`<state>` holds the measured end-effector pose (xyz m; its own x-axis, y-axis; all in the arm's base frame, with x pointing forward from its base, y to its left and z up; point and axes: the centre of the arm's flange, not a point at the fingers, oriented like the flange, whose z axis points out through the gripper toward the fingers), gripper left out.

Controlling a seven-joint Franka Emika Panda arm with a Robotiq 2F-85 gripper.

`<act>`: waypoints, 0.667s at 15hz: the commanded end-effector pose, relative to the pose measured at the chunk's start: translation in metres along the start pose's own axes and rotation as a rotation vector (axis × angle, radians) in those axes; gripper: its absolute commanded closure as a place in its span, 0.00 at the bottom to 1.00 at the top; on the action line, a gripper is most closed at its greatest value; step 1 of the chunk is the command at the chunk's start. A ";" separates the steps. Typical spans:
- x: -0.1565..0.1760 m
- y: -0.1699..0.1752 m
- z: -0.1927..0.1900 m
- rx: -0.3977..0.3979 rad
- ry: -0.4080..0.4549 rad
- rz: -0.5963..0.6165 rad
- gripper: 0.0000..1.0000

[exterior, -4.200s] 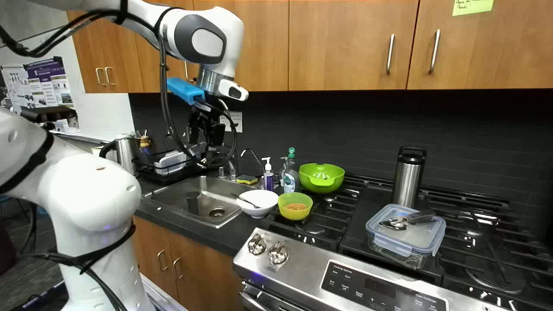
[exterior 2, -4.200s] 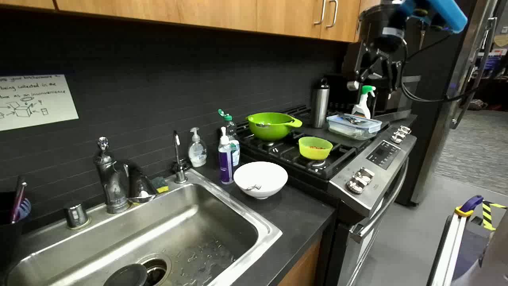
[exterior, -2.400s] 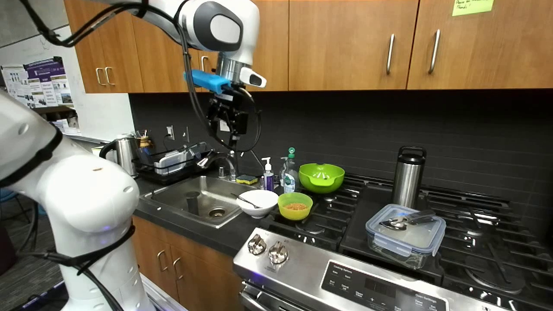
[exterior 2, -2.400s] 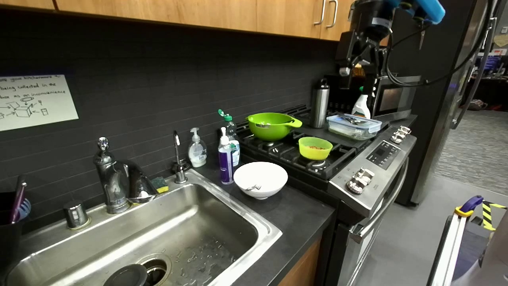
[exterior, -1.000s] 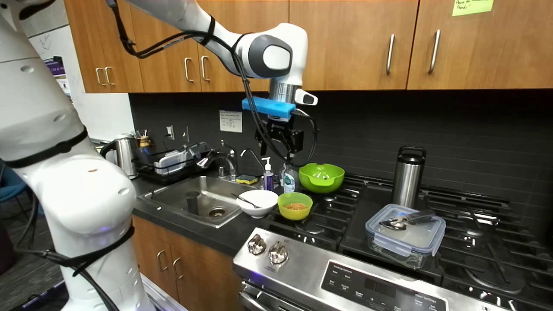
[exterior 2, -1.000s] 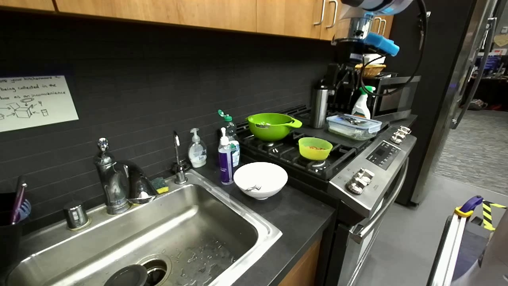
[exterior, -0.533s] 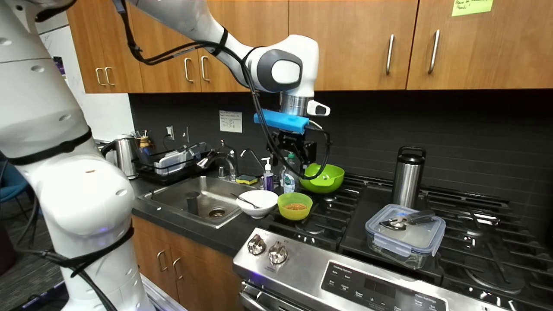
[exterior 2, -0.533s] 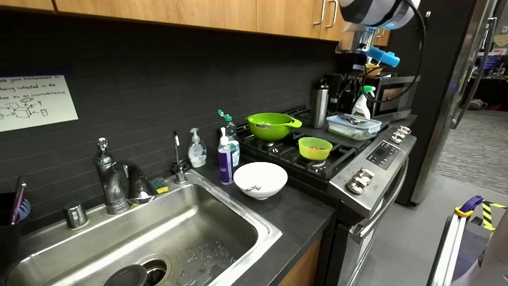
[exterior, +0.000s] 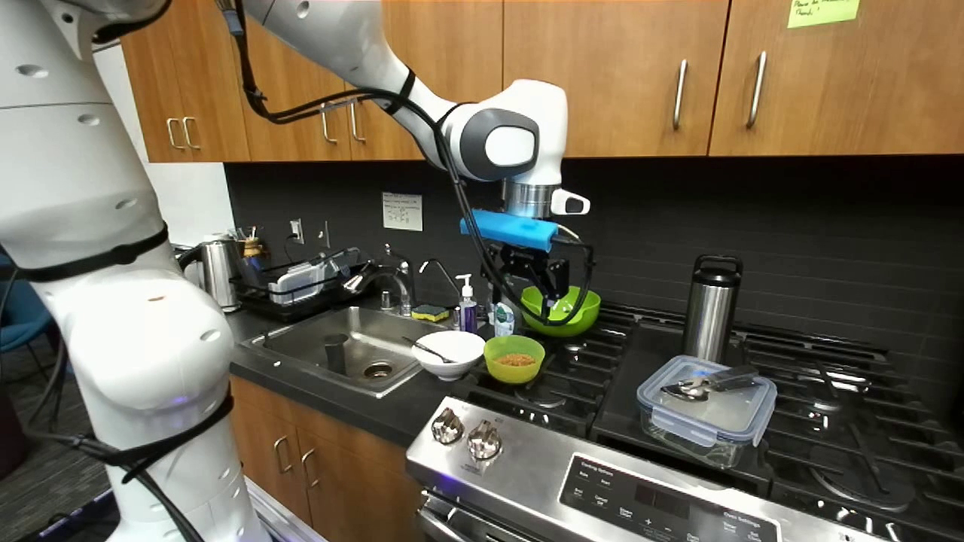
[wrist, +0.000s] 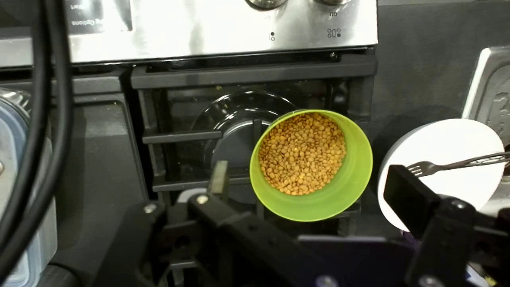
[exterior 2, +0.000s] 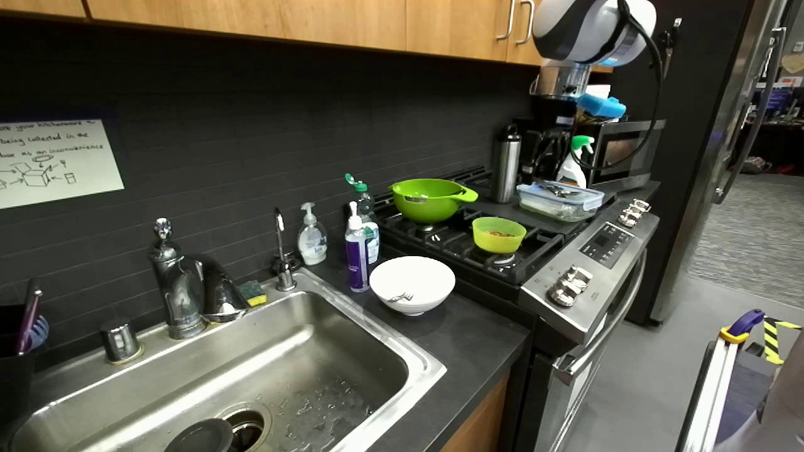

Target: Pour some of the content of the yellow bowl into the white bowl

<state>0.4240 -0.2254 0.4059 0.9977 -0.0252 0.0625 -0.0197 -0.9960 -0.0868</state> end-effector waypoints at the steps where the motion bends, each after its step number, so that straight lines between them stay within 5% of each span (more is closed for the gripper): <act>1: 0.006 0.018 0.012 -0.015 0.004 -0.030 0.00; 10: 0.014 0.029 0.026 -0.032 0.004 -0.077 0.00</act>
<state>0.4319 -0.2406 0.3763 0.9980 0.0304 0.0547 0.0336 -0.9978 -0.0576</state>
